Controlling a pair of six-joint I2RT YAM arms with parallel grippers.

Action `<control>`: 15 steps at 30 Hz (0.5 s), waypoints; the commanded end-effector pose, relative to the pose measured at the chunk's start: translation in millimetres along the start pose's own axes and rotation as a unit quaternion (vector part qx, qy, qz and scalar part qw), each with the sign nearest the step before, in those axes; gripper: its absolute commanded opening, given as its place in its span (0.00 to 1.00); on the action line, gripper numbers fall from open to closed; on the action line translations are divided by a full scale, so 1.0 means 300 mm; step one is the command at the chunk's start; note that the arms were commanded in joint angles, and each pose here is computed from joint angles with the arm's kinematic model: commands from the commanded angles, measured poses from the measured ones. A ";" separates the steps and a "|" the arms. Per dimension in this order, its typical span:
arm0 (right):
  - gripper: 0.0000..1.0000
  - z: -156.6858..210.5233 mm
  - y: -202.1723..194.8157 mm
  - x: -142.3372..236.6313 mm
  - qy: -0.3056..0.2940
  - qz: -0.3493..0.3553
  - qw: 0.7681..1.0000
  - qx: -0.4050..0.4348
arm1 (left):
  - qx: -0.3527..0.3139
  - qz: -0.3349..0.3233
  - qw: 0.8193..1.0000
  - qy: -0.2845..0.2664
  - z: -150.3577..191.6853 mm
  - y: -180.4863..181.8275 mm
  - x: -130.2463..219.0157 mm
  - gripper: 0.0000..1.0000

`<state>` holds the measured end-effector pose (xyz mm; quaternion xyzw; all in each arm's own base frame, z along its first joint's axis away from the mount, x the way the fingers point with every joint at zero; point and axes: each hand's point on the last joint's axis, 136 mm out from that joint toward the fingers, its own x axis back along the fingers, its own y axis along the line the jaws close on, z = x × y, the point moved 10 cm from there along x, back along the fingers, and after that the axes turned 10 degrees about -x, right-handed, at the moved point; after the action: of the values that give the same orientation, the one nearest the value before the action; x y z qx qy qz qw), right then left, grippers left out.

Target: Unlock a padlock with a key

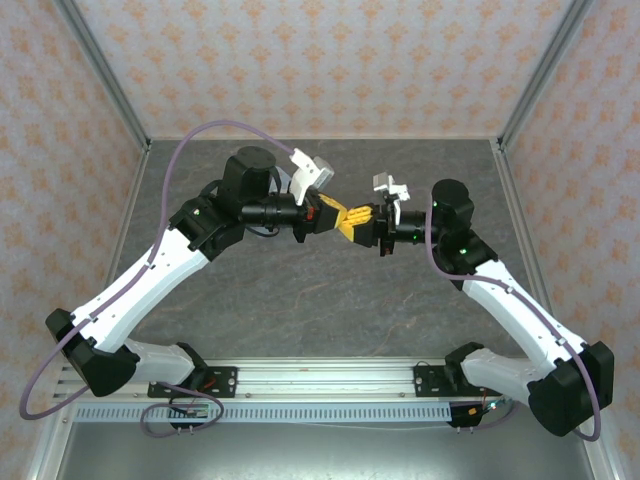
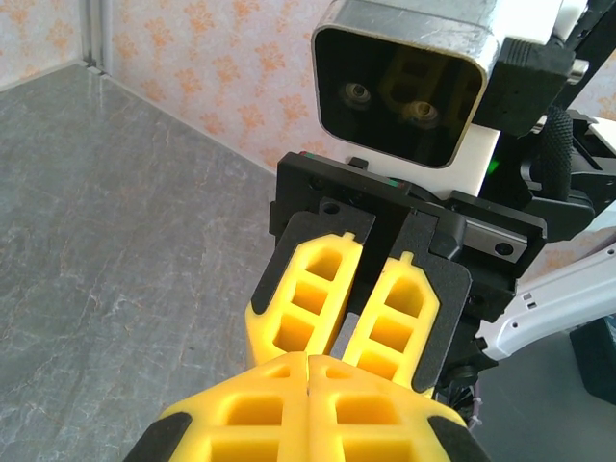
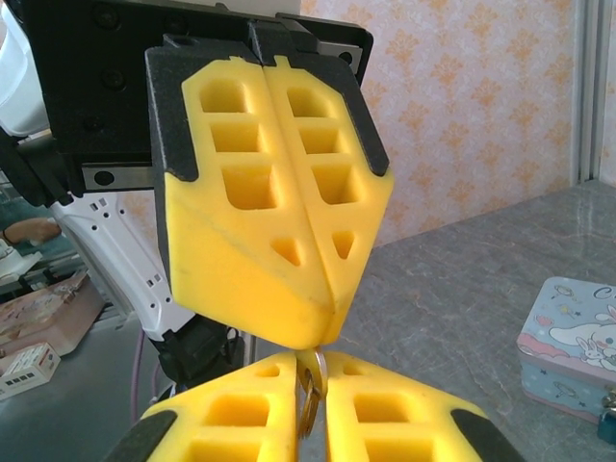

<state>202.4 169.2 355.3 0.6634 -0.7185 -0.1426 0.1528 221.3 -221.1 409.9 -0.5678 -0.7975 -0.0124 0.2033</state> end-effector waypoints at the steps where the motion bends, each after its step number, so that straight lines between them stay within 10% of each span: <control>1: 0.15 -0.061 0.067 0.014 -0.018 -0.021 0.998 0.055 | -0.016 -0.010 1.000 -0.001 -0.010 -0.013 0.030 0.00; 15: 0.03 -0.056 0.071 0.016 -0.012 -0.022 0.998 0.054 | -0.013 -0.014 1.000 0.006 -0.003 -0.006 0.022 0.00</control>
<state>200.3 168.0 355.0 0.6610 -0.7207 -0.1397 0.1557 220.4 -220.4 407.5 -0.5685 -0.7957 -0.0198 0.2081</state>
